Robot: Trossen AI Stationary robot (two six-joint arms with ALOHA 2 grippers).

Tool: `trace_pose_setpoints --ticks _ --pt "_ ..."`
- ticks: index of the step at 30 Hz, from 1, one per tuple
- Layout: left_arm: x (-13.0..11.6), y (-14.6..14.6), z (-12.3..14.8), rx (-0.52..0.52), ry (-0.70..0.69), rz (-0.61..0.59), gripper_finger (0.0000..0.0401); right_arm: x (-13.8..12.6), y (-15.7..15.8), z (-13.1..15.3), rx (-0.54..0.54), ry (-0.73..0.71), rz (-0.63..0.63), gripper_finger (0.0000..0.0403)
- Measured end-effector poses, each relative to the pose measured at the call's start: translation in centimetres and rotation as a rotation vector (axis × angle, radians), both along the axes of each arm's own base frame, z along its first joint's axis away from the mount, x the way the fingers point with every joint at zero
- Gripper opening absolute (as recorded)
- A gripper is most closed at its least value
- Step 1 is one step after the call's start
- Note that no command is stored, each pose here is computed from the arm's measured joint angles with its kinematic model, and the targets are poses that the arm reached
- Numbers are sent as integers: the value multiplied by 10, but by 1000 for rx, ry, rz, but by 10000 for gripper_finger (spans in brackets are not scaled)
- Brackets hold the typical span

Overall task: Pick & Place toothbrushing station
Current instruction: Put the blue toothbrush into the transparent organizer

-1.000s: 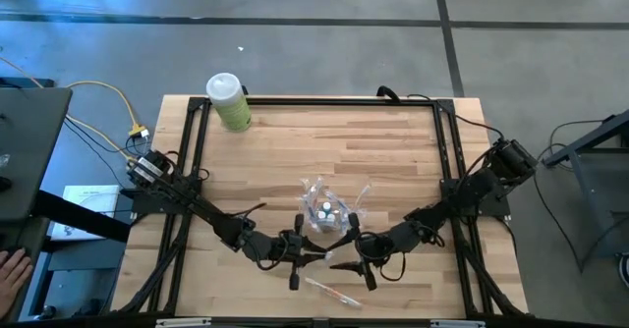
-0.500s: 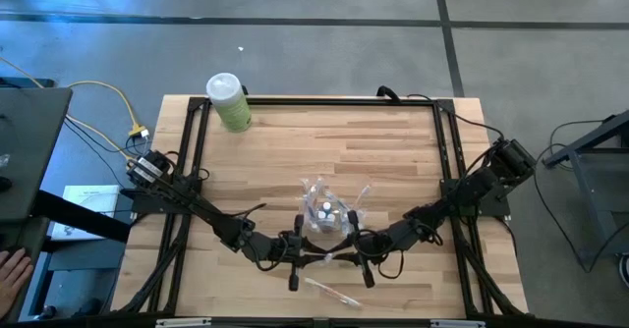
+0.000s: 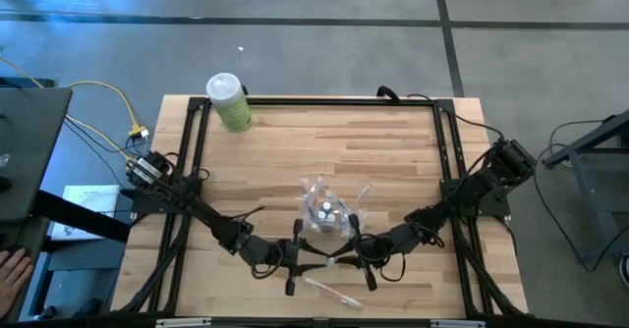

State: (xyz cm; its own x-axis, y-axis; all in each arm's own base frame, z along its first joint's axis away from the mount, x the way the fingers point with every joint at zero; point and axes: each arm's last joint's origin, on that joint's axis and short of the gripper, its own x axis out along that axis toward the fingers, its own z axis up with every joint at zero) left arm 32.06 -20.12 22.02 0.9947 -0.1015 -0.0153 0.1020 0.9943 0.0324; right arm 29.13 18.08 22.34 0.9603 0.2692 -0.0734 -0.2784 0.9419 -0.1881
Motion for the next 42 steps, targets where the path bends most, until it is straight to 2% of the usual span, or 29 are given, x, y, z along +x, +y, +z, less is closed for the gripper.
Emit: trace_pose_setpoints --ticks 5,7,11,15,19,21,27,33,38,42 --pt "-7 -11 0 32 -4 -34 139 -15 16 -2 -59 54 56 12" --pt "-10 -15 0 32 -4 -47 142 -26 23 -1 -72 97 38 12" --pt "-14 -21 0 32 -3 -62 144 -51 33 3 -125 139 -116 12" --pt "-16 -24 0 32 -3 -71 144 -75 38 18 -167 86 -287 12" --pt "-15 -22 0 31 -3 -64 144 -90 35 31 -221 25 -511 13" --pt "-14 -20 0 29 -3 -59 144 -89 31 33 -231 18 -571 13" --pt "-14 -20 0 29 -3 -58 144 -70 16 32 -218 45 -534 13" --pt "-15 -22 -1 35 5 -63 144 -49 -9 31 -207 66 -581 13" --pt "-16 -23 -3 47 21 -68 144 -39 -21 26 -117 112 -576 13" --pt "-16 -23 -3 52 28 -68 144 -40 -26 20 -80 147 -647 13"
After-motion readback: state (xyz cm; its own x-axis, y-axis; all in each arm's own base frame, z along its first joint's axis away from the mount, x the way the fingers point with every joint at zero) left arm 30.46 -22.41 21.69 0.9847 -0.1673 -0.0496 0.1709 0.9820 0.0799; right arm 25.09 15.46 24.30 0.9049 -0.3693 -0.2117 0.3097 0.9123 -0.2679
